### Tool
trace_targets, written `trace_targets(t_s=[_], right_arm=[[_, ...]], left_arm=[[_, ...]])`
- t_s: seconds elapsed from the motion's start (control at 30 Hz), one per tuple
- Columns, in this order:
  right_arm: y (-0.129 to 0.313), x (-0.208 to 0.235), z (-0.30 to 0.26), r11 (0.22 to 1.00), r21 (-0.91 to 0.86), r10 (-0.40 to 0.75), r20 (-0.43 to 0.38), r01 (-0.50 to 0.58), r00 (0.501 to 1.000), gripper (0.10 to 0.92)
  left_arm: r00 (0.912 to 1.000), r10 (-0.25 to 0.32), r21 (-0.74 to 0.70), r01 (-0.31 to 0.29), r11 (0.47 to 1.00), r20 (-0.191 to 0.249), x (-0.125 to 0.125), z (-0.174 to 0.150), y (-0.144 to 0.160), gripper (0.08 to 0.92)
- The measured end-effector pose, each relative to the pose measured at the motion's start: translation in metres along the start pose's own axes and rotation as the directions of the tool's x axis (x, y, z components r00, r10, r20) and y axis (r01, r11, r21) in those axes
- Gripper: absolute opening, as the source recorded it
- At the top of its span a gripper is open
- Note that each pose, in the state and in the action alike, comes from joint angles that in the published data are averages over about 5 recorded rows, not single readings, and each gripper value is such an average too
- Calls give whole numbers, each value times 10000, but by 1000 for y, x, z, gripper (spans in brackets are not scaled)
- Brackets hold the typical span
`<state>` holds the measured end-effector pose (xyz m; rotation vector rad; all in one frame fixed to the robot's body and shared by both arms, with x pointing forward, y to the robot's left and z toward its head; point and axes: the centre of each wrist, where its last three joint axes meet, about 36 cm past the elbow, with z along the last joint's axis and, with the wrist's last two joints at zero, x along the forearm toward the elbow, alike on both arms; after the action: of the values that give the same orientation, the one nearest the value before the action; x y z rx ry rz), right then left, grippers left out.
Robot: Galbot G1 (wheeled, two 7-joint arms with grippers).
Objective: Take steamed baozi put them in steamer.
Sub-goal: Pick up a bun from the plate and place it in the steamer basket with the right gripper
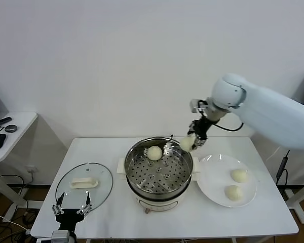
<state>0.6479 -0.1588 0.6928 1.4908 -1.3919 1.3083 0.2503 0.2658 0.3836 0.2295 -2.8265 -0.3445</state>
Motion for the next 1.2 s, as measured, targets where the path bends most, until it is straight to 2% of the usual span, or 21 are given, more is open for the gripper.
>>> trace_targets(t_s=[0.37, 0.83, 0.93, 1.1, 1.2], right_arm=[[-9, -60, -89, 9964, 584, -606, -287, 622, 9977, 560], [-5, -129, -148, 9923, 838, -841, -820, 909, 9931, 568], [-4, -135, -152, 9923, 864, -818, -857, 892, 9930, 625], [-4, -139, -155, 9924, 886, -777, -846, 852, 9934, 769], [-4, -136, -155, 9931, 888, -698, -780, 767, 9945, 813]], left_arm=[[9998, -83, 153, 81, 9998, 179, 4, -10, 2, 823], [9993, -68, 254, 58, 9997, 378, 8, -19, 0, 823], [9991, -78, 275, 67, 9996, 416, 7, -20, 0, 823], [9991, -73, 294, 61, 9996, 411, 6, -19, 0, 823], [9992, -81, 288, 70, 9996, 393, 6, -18, 0, 823]])
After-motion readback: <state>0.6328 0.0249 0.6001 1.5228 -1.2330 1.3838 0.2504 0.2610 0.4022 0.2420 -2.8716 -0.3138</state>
